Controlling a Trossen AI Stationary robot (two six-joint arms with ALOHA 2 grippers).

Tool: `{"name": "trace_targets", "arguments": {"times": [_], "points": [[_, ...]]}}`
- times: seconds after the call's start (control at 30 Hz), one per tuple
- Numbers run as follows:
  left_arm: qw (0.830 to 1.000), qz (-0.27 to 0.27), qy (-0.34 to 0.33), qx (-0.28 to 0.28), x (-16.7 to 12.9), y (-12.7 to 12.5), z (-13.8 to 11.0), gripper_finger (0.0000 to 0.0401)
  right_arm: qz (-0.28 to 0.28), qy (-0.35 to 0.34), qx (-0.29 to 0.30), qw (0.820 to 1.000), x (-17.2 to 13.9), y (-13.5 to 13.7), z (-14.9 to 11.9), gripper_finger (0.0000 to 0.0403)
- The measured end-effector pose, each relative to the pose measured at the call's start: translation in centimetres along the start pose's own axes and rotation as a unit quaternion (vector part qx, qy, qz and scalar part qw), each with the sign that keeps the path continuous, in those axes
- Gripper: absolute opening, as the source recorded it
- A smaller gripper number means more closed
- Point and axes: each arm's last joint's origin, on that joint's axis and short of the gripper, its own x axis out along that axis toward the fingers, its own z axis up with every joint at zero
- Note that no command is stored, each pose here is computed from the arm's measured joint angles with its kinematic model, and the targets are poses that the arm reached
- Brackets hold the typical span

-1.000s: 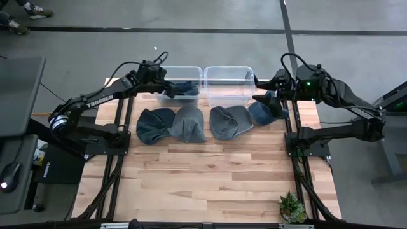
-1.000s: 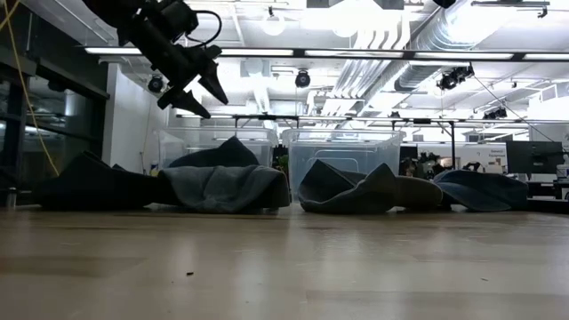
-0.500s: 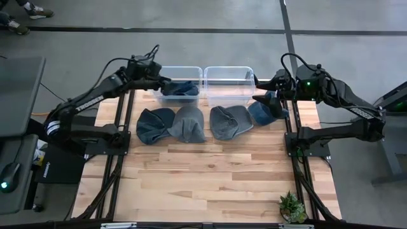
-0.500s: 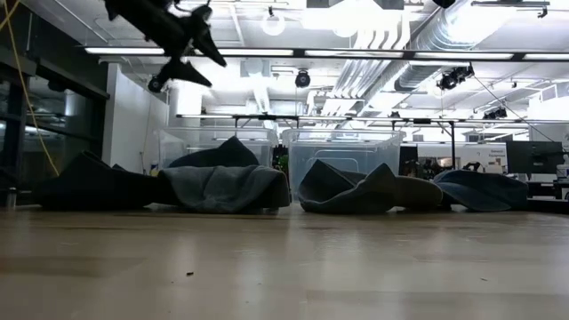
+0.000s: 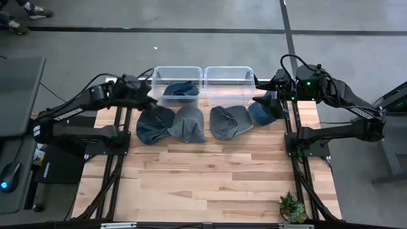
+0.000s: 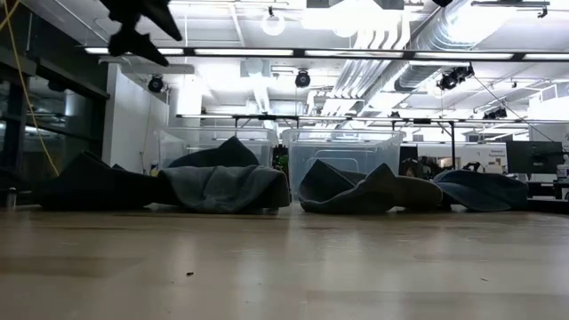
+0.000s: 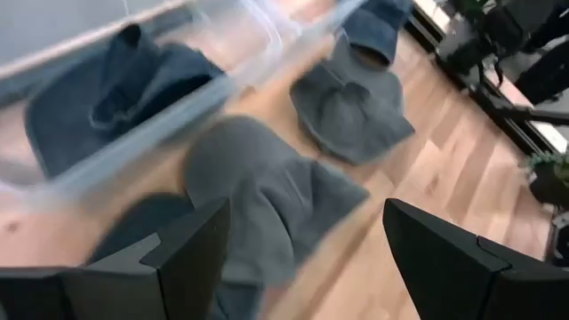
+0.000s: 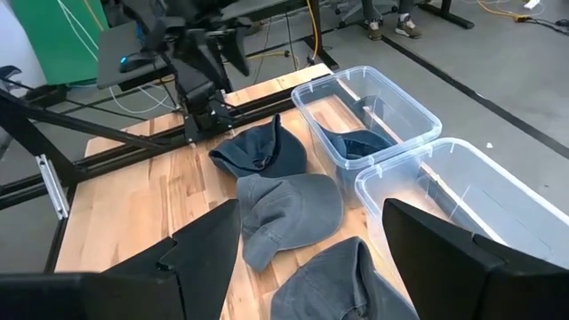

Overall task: Pick and place caps into container
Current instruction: Put the left blue cap into the left transparent container

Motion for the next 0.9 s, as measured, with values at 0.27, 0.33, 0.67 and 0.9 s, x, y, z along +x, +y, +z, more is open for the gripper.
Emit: {"name": "trace_targets", "arguments": {"times": [0.27,0.33,0.67,0.9], "points": [[0.998,0.033,0.057,0.004,-0.7,-2.0,-3.3,0.0294,0.014,0.003,-0.011,1.0,0.0,0.1,0.0,0.027],[0.997,0.036,0.069,0.007,-0.6,-2.6,-3.9,0.0294,0.018,0.003,-0.012,1.0,0.0,0.1,0.0,0.027],[0.986,0.12,0.116,-0.006,2.2,-3.0,-9.2,0.0294,0.031,0.008,-0.022,0.999,0.0,0.2,-0.1,0.027],[0.976,0.17,0.134,0.019,4.1,-2.8,-12.6,0.0294,0.031,0.012,-0.04,0.999,0.0,0.2,-0.2,0.027]]}}
